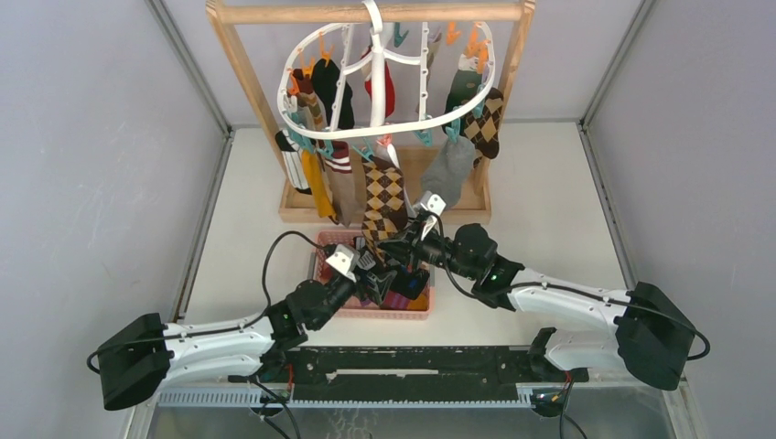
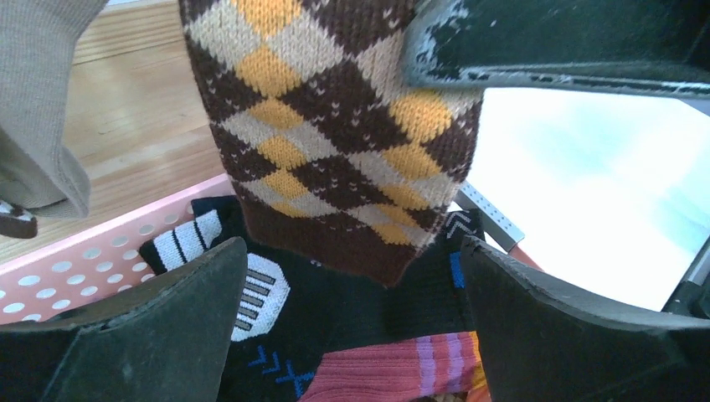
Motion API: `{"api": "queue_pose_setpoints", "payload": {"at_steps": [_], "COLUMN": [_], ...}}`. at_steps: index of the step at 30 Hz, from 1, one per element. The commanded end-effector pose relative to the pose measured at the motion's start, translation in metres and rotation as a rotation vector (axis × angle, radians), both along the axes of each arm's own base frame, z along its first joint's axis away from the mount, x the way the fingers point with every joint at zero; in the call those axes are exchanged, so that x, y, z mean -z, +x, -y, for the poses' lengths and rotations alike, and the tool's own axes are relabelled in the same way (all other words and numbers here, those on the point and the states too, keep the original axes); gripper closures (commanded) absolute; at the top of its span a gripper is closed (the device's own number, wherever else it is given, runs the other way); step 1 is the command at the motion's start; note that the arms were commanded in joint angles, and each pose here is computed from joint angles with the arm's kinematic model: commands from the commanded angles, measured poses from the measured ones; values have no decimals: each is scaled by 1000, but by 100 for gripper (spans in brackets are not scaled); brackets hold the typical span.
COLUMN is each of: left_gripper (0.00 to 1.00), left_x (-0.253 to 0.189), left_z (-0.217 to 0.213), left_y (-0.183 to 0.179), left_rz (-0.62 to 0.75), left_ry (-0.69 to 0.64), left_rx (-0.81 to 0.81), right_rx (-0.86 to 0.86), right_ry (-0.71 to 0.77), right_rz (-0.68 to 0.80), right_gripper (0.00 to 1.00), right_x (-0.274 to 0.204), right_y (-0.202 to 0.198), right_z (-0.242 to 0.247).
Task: Remove the socks clipped to the hanger
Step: Remove the sock from the hanger.
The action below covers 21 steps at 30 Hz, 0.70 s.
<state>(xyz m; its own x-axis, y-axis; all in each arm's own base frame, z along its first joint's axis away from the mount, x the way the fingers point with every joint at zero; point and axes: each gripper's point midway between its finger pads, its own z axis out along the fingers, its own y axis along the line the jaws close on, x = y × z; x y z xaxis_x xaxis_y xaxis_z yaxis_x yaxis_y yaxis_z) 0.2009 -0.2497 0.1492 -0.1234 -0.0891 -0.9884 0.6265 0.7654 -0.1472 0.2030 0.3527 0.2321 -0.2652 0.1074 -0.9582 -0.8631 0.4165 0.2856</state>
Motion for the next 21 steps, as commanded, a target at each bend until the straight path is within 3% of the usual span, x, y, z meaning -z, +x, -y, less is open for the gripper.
{"api": "queue_pose_setpoints", "payload": {"at_steps": [1,21], "left_gripper": [0,0], "left_x": [-8,-14], "left_z": [1,-3], "left_y": [-2,15], "left_rz": [39,103], "left_ry": [-20,6], "left_rx": [17,-66], "right_rx": [-23,-58], "right_ry": [33,-3], "right_rz": [44,57], "right_gripper": [94,94], "right_x": [-19,-20], "right_y": [-2,-23], "right_z": [-8,-8]}}
